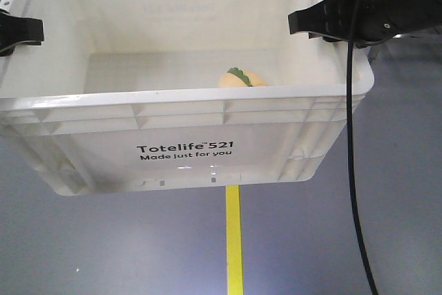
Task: Place moving items into box and shelve
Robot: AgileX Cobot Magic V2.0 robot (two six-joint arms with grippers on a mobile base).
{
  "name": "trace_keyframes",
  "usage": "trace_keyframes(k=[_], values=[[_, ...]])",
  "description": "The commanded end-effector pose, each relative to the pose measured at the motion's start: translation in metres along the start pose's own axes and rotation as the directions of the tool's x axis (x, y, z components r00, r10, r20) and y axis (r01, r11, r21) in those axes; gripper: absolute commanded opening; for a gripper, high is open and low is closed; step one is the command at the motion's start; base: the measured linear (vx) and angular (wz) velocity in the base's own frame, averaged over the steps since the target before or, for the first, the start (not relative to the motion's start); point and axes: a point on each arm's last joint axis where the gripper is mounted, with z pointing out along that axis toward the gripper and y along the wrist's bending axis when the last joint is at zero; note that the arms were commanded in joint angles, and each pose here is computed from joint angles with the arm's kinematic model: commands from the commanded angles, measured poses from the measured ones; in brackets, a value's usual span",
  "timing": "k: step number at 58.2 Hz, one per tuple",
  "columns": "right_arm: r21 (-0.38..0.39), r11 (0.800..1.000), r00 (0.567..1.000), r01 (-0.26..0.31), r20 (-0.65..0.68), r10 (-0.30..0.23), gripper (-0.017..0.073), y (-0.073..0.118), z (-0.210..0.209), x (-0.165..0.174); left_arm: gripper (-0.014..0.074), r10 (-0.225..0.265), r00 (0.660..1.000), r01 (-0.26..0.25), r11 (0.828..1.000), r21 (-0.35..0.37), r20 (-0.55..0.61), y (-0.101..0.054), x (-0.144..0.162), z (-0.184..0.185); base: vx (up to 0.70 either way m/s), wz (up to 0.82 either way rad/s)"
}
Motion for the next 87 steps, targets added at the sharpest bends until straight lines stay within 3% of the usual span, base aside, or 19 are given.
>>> trace_keyframes(k=[1,87], values=[[0.023,0.999,0.975,0.040,0.220,-0.044,0.0110,-0.0069,-0.0300,-0.0244,0.0056,0.049,0.970,-0.051,0.999,0.004,0.239,-0.0034,-0.0260,-0.0238,0.41,-0.05],[0.023,0.999,0.975,0.040,0.220,-0.044,0.0110,-0.0069,-0.0300,-0.0244,0.0056,0.049,0.970,-0.051,0.999,0.004,0.239,-0.0034,-0.0260,-0.0238,0.36,-0.10]])
